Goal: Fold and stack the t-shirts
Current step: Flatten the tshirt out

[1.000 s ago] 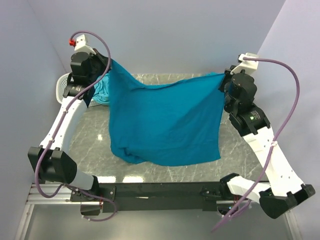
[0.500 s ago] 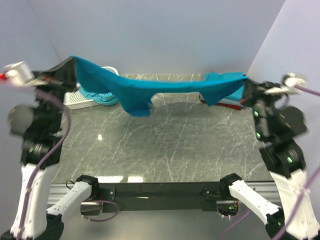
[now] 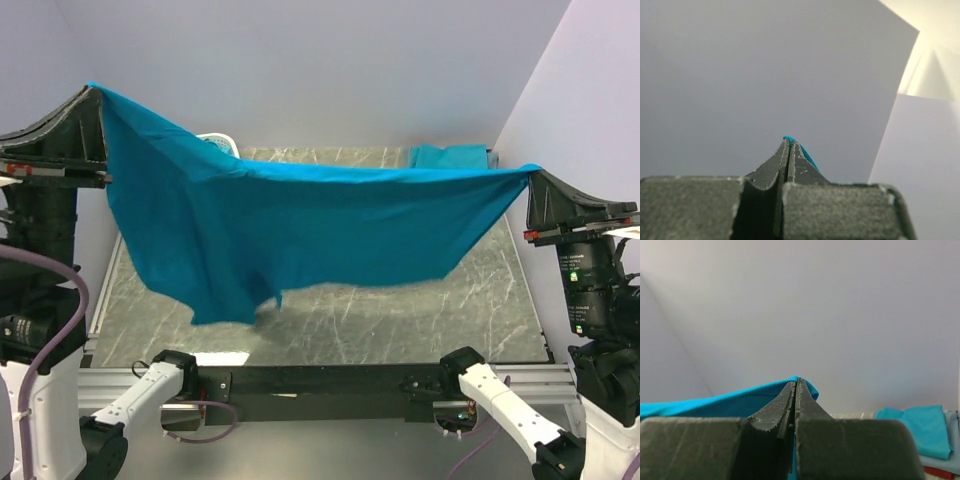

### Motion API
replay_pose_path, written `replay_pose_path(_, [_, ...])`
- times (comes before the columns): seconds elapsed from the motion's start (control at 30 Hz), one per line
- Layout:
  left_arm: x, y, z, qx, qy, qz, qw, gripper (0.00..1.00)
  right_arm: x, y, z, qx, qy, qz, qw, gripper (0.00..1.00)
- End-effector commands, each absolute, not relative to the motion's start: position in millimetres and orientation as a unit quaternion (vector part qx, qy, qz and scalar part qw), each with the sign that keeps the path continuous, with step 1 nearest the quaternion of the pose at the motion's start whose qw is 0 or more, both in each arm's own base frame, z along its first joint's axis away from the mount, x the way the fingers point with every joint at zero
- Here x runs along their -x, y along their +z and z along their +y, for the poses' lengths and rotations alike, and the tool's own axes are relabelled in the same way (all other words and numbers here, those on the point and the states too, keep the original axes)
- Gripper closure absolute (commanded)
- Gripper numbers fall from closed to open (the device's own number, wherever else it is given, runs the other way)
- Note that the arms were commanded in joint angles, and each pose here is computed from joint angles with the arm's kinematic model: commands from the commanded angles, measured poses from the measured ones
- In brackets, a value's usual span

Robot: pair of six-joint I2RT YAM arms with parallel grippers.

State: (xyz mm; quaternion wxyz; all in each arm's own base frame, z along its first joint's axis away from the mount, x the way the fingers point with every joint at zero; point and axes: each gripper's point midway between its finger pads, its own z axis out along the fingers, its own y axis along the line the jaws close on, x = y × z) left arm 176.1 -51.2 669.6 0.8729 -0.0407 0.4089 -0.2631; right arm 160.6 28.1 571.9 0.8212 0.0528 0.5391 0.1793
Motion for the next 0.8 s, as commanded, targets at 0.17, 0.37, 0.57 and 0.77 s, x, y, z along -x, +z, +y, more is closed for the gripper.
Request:
replay_pose_path(0.17, [-180.5, 687.3, -89.5, -0.045, -0.324, 0.38, 0.865, 0.99, -162.4, 575.2, 16.3, -0.077, 0.158, 0.531, 0.829, 1.0])
replay_pose_path(0.37, [-330.6, 592.4, -134.3, -0.034, -0.347, 0.512, 0.785, 0.99, -230.9, 516.2, 4.9, -0.149, 0.066, 0.591, 0.79, 1.0])
replay_pose_path(0.57, [-489.8, 428.3, -192.7, -0.02, -0.346, 0.669, 0.657, 1.0, -330.0, 389.0, -26.4, -0.226, -0.043, 0.678, 0.698, 1.0])
replay_pose_path(0.77, [-597.4, 280.0, -252.1, -0.032, -0.314, 0.784, 0.535, 0.48, -414.2, 280.7, -68.1, -0.247, -0.081, 0.765, 0.589, 0.67])
